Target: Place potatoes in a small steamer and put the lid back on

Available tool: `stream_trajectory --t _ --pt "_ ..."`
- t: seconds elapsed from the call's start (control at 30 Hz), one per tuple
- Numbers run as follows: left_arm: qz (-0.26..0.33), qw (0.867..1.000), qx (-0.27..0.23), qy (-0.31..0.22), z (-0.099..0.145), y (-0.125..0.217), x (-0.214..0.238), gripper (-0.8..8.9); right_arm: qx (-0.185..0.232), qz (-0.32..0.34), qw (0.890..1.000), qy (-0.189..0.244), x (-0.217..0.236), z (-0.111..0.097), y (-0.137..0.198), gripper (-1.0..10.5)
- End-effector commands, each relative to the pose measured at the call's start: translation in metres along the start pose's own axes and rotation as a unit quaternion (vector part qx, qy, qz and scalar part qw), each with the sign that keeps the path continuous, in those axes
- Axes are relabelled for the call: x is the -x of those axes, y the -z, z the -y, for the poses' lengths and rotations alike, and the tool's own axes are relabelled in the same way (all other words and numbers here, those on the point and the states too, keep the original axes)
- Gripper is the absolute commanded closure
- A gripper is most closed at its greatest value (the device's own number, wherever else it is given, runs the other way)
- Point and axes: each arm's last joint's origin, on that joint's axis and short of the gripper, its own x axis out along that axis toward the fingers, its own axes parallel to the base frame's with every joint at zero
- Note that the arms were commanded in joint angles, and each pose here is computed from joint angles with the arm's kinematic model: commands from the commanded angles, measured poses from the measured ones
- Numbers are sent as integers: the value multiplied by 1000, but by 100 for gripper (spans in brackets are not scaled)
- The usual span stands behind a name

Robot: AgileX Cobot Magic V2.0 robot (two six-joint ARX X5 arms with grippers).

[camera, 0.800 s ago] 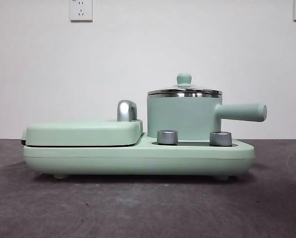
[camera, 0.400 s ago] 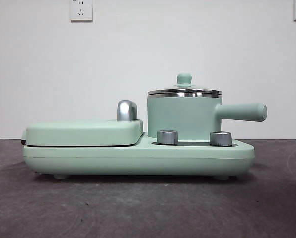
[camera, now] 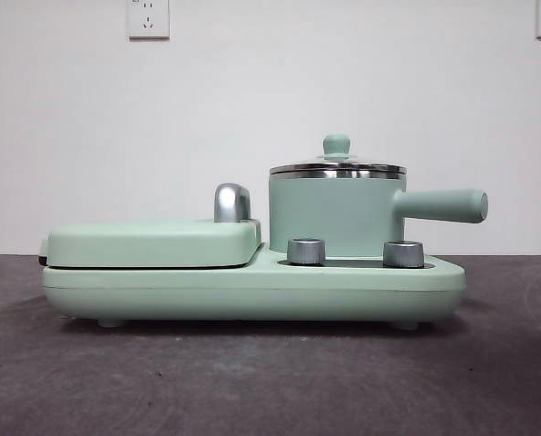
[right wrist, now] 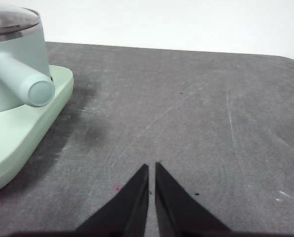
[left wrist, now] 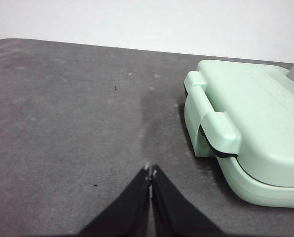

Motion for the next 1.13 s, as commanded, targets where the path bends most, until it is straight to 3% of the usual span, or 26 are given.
stream_trajectory --t 0.03,1.13 --pt "-9 1000 -3 -2 -1 6 -2 808 4 3 1000 2 -1 0 1 928" --pt "-9 1000 -3 -2 -1 6 -2 808 4 3 1000 2 -1 0 1 928"
